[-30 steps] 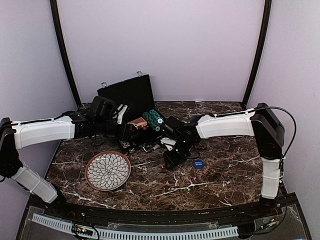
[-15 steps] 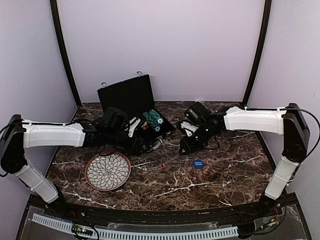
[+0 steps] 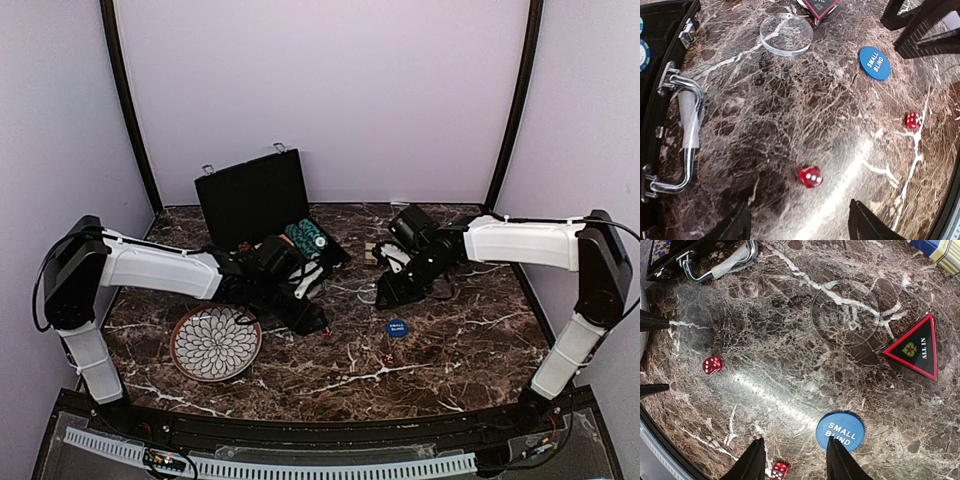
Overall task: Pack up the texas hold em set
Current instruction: Pick up the dice from the center of the board, then place the dice in the slot.
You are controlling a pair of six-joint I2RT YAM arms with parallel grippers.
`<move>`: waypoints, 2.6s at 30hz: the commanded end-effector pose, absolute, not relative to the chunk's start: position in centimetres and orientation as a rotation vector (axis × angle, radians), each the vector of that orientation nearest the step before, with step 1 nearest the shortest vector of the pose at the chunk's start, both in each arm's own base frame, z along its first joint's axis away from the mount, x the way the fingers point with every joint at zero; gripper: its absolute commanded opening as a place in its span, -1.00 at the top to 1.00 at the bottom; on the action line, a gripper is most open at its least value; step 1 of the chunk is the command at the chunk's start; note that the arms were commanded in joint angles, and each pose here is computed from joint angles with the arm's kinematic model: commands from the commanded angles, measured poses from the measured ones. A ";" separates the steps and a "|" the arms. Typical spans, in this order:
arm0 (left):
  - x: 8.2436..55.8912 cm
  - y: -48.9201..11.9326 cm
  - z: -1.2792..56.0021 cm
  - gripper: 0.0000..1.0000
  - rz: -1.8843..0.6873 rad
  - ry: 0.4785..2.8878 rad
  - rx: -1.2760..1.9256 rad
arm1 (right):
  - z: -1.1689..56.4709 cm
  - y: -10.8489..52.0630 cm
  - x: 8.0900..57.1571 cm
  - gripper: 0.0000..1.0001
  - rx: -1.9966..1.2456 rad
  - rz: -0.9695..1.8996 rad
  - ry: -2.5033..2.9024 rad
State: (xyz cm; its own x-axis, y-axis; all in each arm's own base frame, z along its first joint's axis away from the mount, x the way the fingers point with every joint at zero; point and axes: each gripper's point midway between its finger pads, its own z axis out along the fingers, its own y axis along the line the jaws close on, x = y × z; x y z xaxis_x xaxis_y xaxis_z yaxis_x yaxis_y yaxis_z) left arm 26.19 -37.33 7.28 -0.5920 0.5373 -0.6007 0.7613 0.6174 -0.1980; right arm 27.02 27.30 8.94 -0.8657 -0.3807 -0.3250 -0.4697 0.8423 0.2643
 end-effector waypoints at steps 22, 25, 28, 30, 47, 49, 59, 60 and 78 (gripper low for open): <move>26.4 -39.7 3.6 0.02 -0.475 2.635 0.814 | 8.9 26.8 26.9 0.16 -0.642 0.510 2.740; 26.2 -39.9 3.4 0.09 -0.477 2.641 0.824 | 8.8 26.7 26.8 0.16 -0.647 0.508 2.742; 26.1 -39.9 3.4 0.20 -0.477 2.646 0.833 | 8.8 26.7 26.8 0.16 -0.647 0.508 2.741; 26.0 -40.0 3.4 0.25 -0.479 2.645 0.838 | 8.8 26.6 26.8 0.16 -0.646 0.504 2.742; 26.2 -41.1 5.3 0.80 -0.518 2.582 0.925 | 8.5 26.3 26.7 0.16 -0.642 0.502 2.745; 26.5 -41.1 6.5 0.89 -0.514 2.526 0.956 | 8.6 26.3 26.8 0.16 -0.641 0.503 2.743; 30.6 -37.8 11.7 0.87 -0.400 2.302 1.109 | 8.7 26.2 26.9 0.16 -0.644 0.503 2.732; 30.7 -37.4 12.1 0.88 -0.406 2.290 1.128 | 8.8 26.2 27.0 0.16 -0.644 0.507 2.727; 40.3 -30.6 12.7 0.89 -0.361 2.214 1.237 | 8.6 26.2 27.2 0.16 -0.667 0.525 2.724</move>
